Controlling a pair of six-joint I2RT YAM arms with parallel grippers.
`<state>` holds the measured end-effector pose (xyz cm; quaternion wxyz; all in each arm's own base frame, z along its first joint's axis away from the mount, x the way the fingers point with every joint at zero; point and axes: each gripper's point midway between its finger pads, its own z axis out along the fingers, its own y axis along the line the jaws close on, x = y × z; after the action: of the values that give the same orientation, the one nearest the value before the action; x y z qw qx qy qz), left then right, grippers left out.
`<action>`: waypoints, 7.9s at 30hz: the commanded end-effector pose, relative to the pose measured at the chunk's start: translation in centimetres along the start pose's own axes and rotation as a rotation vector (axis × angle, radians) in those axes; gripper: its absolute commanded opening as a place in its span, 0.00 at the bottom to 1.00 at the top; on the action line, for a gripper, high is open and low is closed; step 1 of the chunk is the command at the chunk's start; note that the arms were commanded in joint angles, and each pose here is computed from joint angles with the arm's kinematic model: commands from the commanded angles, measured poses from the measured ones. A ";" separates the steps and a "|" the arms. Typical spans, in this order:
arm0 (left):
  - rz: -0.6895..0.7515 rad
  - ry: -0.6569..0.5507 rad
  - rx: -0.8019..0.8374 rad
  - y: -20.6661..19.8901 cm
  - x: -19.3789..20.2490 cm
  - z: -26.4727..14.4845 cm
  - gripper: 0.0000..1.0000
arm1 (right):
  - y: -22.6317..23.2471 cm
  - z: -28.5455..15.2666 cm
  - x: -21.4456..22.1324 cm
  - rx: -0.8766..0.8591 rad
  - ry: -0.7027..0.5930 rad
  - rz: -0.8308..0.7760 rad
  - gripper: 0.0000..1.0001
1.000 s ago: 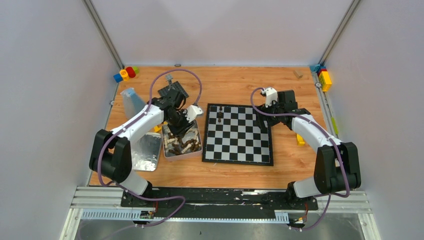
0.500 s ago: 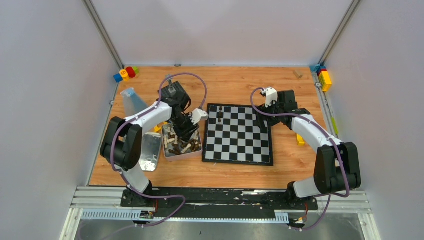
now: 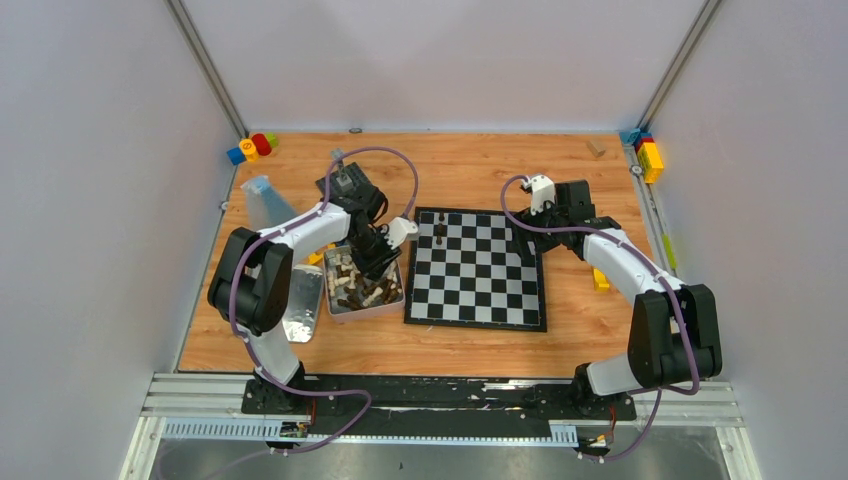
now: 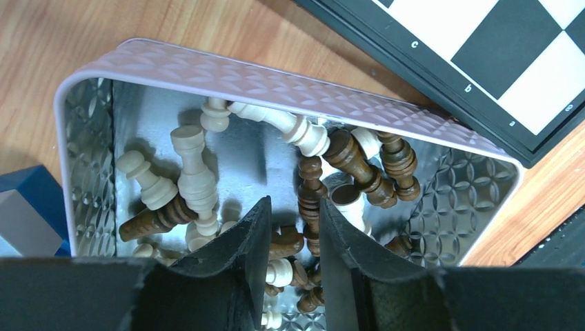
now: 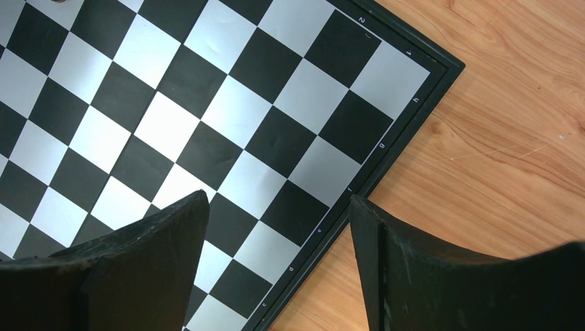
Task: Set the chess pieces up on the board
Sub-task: Pick up the chess piece from the storage box, then place the chess piece on the chessboard.
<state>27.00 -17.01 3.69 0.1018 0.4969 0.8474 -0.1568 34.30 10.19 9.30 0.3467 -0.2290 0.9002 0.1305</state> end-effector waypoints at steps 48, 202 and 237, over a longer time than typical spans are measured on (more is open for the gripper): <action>0.085 -0.002 -0.126 0.1 0.7 -2.0 0.12 | 0.2 0.1 -1.3 -0.023 -0.027 -0.005 0.75; 0.021 -0.441 0.027 -1.9 -5.2 -9.2 0.20 | 18.3 10.6 -3.1 -0.269 0.253 -0.369 0.03; 0.022 -0.440 0.033 -2.0 -5.2 -9.1 0.20 | 17.6 10.8 -3.1 -0.221 0.260 -0.385 0.12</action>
<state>27.20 -18.04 12.92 0.2531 0.4589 0.8103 -0.2621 33.44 30.57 5.09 0.2207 -0.4358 0.8599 0.1480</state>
